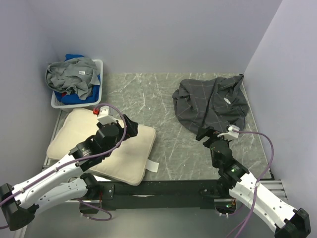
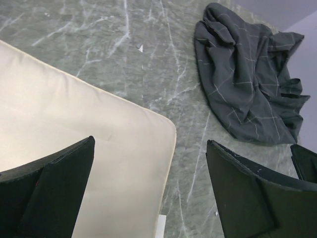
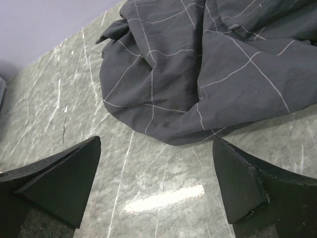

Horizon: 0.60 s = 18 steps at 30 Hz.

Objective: Put the pillow into the pillowcase

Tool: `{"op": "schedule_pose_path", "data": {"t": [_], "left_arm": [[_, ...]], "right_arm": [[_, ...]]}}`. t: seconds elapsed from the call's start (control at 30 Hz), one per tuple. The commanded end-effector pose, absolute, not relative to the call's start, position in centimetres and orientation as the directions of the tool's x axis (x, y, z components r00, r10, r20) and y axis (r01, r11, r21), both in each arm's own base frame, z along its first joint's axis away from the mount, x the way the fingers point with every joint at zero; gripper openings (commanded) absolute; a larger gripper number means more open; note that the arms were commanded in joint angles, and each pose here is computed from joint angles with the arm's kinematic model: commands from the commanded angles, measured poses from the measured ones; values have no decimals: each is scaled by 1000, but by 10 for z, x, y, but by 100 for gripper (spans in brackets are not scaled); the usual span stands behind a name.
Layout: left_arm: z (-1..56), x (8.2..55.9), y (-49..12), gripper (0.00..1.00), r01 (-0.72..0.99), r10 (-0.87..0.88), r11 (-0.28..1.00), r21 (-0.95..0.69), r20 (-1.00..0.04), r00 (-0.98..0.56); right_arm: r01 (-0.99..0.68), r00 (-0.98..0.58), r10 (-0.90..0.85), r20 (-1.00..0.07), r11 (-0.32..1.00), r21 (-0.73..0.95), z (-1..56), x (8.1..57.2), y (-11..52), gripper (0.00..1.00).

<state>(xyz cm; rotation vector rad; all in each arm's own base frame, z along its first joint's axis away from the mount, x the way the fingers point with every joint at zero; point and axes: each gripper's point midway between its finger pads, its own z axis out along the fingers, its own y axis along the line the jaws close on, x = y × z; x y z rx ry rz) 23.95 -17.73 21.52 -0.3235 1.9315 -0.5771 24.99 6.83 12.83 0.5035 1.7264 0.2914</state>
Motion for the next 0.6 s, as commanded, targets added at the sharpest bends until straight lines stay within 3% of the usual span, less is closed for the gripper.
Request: {"op": "schedule_pose_path", "data": {"t": [0.0, 0.33, 0.57], "left_arm": [[238, 242, -164, 100, -22, -521, 833, -552, -772, -364], [218, 233, -137, 100, -126, -501, 862, -491, -783, -369], [199, 231, -147, 99, -116, -448, 888, -445, -778, -440]], "right_arm": [[167, -105, 508, -855, 856, 488, 145, 253, 67, 100], [149, -125, 506, -854, 860, 488, 151, 252, 71, 100], [85, -307, 413, -857, 909, 408, 144, 269, 114, 100]]}}
